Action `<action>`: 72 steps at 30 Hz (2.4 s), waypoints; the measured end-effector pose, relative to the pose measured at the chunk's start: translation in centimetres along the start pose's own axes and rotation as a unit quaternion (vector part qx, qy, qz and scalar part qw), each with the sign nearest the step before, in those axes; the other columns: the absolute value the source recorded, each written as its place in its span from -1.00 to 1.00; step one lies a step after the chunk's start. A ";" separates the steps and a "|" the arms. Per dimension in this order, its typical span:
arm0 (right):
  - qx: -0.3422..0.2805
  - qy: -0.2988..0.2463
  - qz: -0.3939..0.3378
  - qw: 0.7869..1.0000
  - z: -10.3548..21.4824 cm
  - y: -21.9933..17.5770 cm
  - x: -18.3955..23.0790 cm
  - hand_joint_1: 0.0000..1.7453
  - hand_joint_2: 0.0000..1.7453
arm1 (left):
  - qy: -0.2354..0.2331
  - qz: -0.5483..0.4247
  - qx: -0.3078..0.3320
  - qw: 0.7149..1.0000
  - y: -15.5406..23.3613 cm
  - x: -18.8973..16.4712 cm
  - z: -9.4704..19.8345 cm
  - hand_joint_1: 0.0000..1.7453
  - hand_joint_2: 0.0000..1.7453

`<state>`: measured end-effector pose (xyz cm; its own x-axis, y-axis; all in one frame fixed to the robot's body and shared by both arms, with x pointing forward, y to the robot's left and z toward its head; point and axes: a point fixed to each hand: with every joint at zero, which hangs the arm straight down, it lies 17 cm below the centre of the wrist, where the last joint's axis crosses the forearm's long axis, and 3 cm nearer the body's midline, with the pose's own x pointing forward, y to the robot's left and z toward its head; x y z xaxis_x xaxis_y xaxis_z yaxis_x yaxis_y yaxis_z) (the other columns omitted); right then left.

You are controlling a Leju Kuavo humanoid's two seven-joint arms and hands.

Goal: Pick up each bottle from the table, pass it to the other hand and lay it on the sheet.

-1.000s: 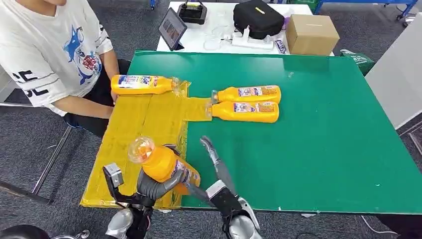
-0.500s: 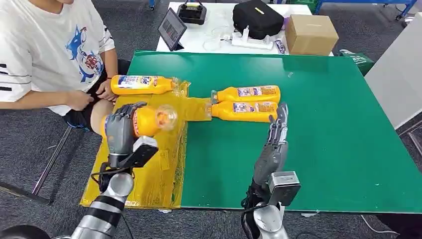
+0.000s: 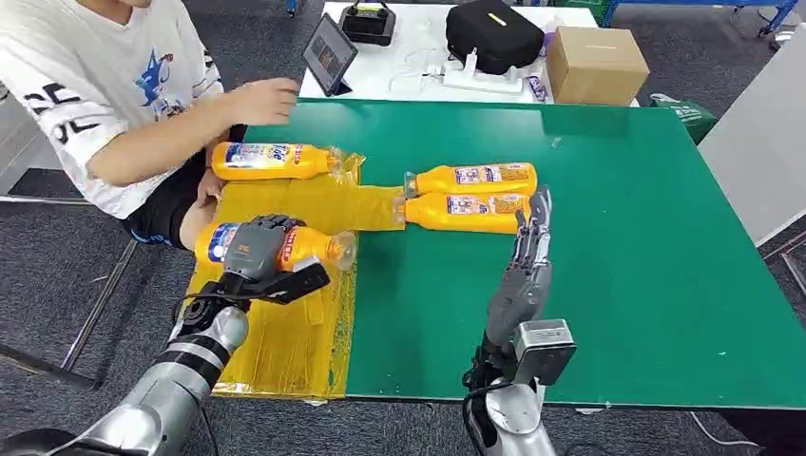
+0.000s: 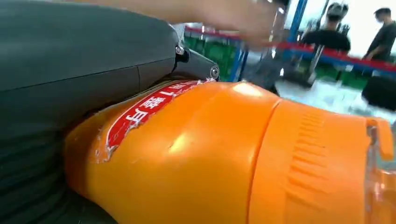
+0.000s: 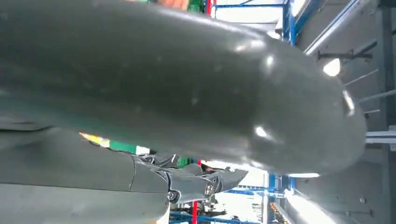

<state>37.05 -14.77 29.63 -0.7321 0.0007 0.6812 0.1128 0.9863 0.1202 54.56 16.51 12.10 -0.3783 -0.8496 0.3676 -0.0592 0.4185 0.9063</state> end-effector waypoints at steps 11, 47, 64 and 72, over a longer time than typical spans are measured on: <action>0.015 0.021 -0.018 1.000 0.4 0.8 -1.2 -1.00 -1.00 | 0.018 0.027 -0.084 0.996 -3.5 -2.1 1.7 0.36 1.00; 0.019 0.074 -0.028 0.997 2.0 1.2 -4.8 -1.00 -1.00 | -0.017 0.441 -0.130 0.888 -4.8 2.0 5.9 -1.00 -1.00; 0.252 0.212 0.205 0.922 8.3 1.0 -14.6 -1.00 1.00 | 0.005 0.324 0.339 0.883 13.1 0.5 9.6 -1.00 1.00; 0.302 0.242 0.251 0.887 10.1 -1.9 -16.7 -1.00 1.00 | 0.019 0.371 0.311 0.875 10.9 1.7 11.1 -1.00 1.00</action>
<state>42.23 -14.99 10.74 -0.3004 0.5375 0.7880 -0.1449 0.7908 -0.5946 43.05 23.14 20.27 -0.4959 -0.2751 0.8236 -0.3065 0.9429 0.1304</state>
